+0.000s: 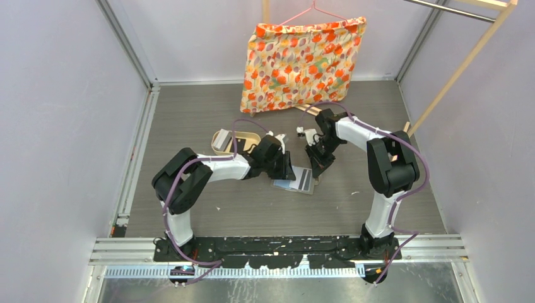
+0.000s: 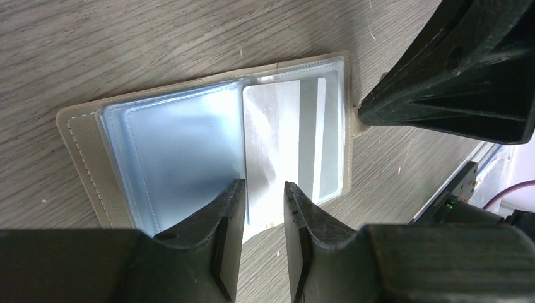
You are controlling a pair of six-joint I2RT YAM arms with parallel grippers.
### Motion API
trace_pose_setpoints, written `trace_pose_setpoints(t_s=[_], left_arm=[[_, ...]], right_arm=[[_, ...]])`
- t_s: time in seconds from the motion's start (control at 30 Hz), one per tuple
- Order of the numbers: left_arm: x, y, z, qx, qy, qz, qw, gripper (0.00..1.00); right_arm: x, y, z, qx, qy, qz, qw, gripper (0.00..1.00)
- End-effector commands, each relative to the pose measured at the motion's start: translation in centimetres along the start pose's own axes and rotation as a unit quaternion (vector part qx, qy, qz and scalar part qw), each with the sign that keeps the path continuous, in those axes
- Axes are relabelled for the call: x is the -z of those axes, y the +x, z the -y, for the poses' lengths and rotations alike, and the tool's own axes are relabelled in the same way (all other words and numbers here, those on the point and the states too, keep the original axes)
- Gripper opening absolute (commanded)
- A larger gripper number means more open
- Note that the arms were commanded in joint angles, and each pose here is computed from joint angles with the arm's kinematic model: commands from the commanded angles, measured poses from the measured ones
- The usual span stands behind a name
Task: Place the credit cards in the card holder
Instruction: Insert the credit card into the card holder.
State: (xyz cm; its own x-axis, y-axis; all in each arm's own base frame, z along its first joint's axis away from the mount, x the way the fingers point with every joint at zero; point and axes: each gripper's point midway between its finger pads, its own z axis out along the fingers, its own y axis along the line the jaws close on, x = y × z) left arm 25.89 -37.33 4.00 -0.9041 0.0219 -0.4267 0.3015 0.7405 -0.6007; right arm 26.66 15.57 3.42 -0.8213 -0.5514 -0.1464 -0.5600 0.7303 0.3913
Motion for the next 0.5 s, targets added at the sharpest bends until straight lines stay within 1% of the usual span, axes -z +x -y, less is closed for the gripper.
trace_pose_setpoints(t_s=[0.0, 0.2, 0.47], left_arm=[[0.6, -1.0, 0.8, -0.021, -0.002, 0.013, 1.000, 0.31], [-0.4, 0.0, 1.4, -0.010, 0.020, -0.006, 1.000, 0.29], [-1.3, 0.6, 3.4, -0.005, 0.057, -0.020, 0.998, 0.27]], right_arm=[[0.4, 0.2, 0.1, 0.006, 0.003, -0.009, 1.000, 0.06], [0.0, 0.2, -0.1, 0.005, -0.001, -0.012, 1.000, 0.06], [-0.5, 0.3, -0.6, 0.009, -0.008, -0.020, 1.000, 0.06]])
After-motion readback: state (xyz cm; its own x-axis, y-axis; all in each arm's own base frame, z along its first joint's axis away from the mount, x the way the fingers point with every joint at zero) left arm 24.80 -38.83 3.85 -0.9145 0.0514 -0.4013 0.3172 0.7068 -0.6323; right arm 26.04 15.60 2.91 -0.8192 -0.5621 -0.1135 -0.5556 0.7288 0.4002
